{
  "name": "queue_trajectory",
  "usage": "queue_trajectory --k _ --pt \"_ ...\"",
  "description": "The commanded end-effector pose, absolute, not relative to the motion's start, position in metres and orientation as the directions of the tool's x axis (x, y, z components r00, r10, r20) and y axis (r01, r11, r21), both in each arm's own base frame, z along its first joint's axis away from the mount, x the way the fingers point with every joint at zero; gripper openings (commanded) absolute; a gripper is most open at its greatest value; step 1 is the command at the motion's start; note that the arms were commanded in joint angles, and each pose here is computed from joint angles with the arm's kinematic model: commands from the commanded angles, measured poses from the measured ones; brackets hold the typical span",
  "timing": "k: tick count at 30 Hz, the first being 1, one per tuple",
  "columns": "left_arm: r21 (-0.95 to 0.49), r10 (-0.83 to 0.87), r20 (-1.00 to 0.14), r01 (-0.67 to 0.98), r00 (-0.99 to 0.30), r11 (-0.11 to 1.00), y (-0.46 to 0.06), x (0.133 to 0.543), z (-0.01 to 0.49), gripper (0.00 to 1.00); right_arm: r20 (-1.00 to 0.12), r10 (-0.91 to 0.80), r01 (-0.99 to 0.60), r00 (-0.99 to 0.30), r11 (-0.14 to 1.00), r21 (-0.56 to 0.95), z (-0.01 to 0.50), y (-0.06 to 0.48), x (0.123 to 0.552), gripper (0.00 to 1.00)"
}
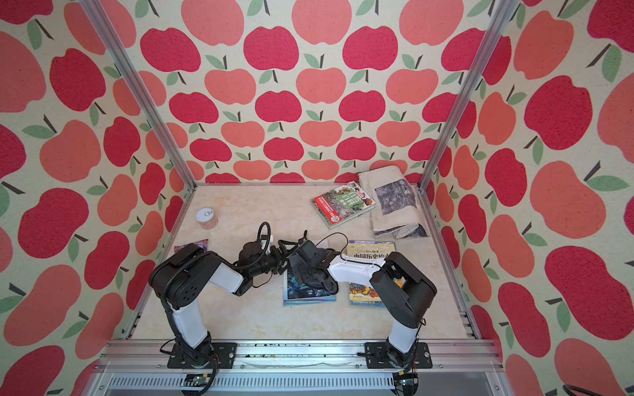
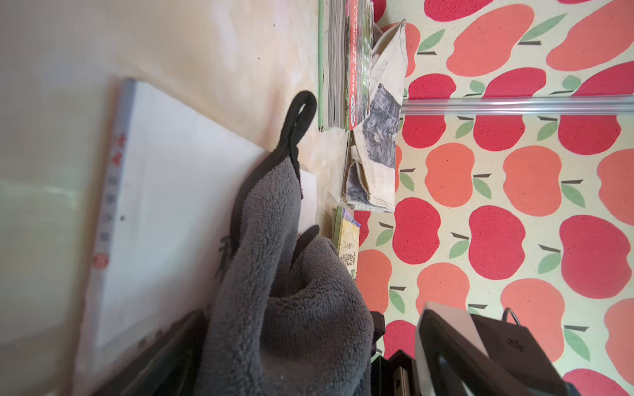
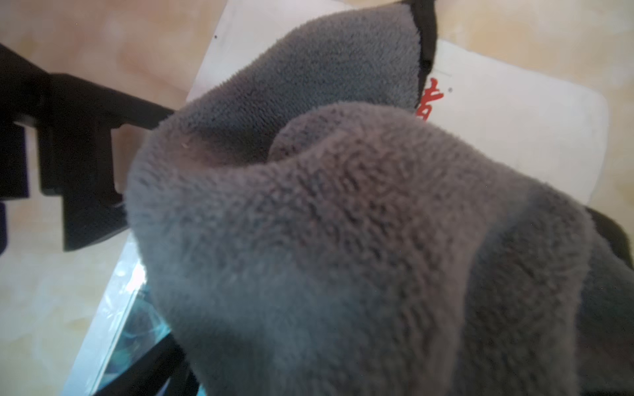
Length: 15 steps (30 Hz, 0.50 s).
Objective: Wipe the cover of the book
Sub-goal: Adjust the cleaning item on the book.
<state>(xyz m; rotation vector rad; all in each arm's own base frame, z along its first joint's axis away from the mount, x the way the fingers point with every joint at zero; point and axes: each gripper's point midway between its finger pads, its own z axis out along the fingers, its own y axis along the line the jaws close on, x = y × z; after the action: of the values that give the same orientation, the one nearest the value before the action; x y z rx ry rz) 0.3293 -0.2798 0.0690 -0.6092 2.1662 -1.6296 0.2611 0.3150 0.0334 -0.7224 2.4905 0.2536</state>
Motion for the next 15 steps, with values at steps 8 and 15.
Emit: queue_trajectory --k 8,15 --pt "-0.983 -0.517 -0.090 -0.009 -0.851 0.185 -0.274 0.322 0.118 0.99 -0.577 -0.386 -0.492 -0.720 0.870 0.031 0.027 0.314 0.272 0.56" --pt "-0.879 -0.492 -0.225 -0.043 -0.841 0.476 -0.249 0.323 0.106 0.99 -0.594 -0.367 -0.530 -0.716 0.839 0.120 0.054 0.314 0.257 0.13"
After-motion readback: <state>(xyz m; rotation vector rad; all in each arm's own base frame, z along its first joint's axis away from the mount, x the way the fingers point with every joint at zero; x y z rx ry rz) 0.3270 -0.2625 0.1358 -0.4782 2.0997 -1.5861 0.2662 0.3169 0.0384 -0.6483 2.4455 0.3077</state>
